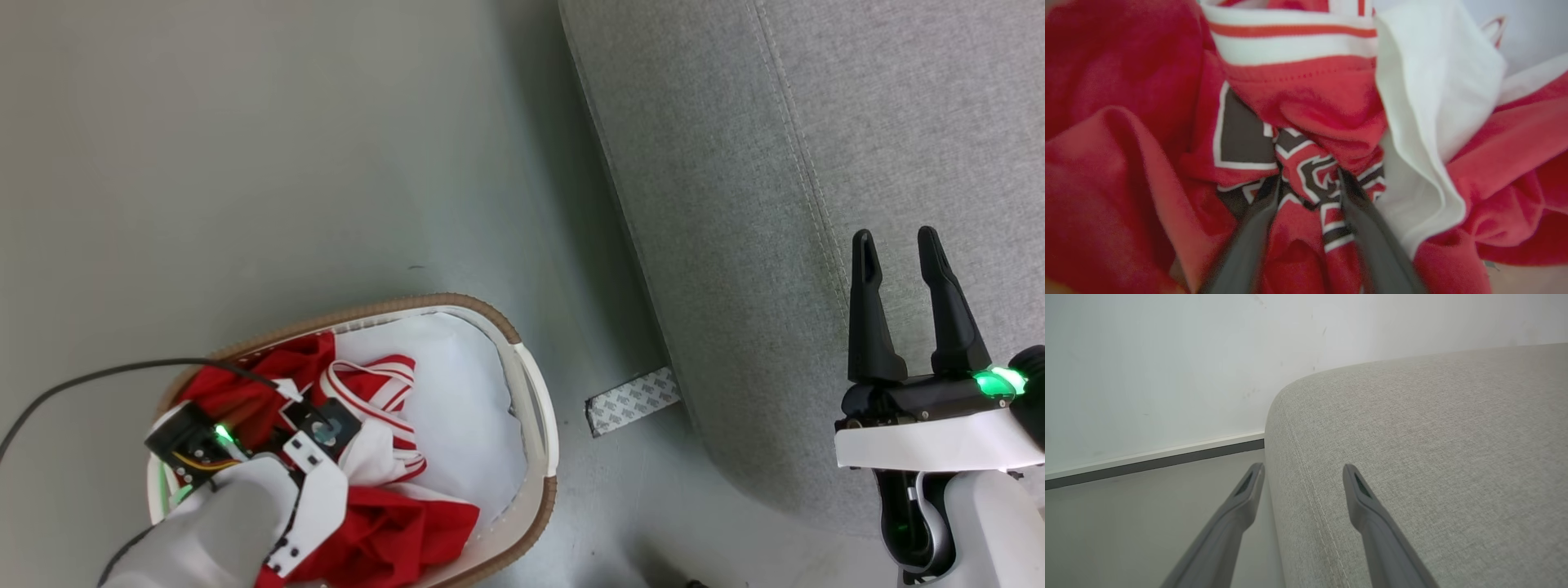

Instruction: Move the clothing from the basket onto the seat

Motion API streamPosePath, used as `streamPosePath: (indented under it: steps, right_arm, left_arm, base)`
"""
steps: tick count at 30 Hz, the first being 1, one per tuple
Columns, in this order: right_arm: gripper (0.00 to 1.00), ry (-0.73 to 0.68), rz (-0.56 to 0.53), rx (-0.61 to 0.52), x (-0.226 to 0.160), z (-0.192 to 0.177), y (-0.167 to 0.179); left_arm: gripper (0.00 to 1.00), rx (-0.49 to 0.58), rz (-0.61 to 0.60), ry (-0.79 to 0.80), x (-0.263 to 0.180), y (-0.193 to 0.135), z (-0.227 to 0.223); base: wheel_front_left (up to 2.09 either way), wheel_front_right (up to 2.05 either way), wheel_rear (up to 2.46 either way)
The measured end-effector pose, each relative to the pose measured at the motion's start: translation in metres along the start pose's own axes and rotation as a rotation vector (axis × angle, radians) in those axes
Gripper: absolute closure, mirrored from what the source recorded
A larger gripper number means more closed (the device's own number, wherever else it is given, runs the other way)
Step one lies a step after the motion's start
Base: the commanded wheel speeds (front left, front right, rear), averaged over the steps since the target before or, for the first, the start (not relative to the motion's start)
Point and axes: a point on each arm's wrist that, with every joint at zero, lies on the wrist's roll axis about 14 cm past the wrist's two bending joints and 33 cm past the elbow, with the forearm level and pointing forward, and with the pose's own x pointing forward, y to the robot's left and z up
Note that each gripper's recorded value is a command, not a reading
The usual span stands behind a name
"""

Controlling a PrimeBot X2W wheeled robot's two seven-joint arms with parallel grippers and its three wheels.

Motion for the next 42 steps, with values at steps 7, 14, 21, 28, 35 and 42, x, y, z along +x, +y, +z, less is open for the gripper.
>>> streamPosePath:
  steps: [7, 14, 21, 28, 35, 42]
  right_arm:
    - [0.00, -0.018, 0.011, -0.002, -0.001, 0.007, 0.003]
    - [0.00, -0.074, 0.046, -0.010, -0.004, 0.029, 0.014]
    - [0.00, -0.125, 0.105, -0.012, -0.009, 0.048, 0.033]
    - [0.00, -0.172, 0.146, 0.012, -0.023, 0.066, 0.048]
    - [0.00, -0.188, 0.227, 0.047, -0.035, 0.073, 0.076]
    - [0.00, -0.202, 0.286, 0.063, -0.053, 0.079, 0.095]
  left_arm:
    - [1.00, -0.023, 0.005, -0.049, -0.011, -0.007, 0.013]
    - [1.00, -0.099, 0.032, -0.163, -0.036, -0.015, 0.040]
    - [1.00, -0.219, 0.116, -0.368, -0.081, -0.001, 0.078]
    - [1.00, -0.333, 0.180, -0.548, -0.132, -0.003, 0.111]
    - [1.00, -0.326, 0.264, -0.814, -0.207, 0.002, 0.153]
    - [1.00, -0.362, 0.380, -1.043, -0.287, 0.013, 0.173]
  base:
    - [0.00, 0.00, 0.00]
    - [0.00, 0.00, 0.00]
    - [0.00, 0.00, 0.00]
    - [0.00, 0.00, 0.00]
    - [0.00, 0.00, 0.00]
    - [0.00, 0.00, 0.00]
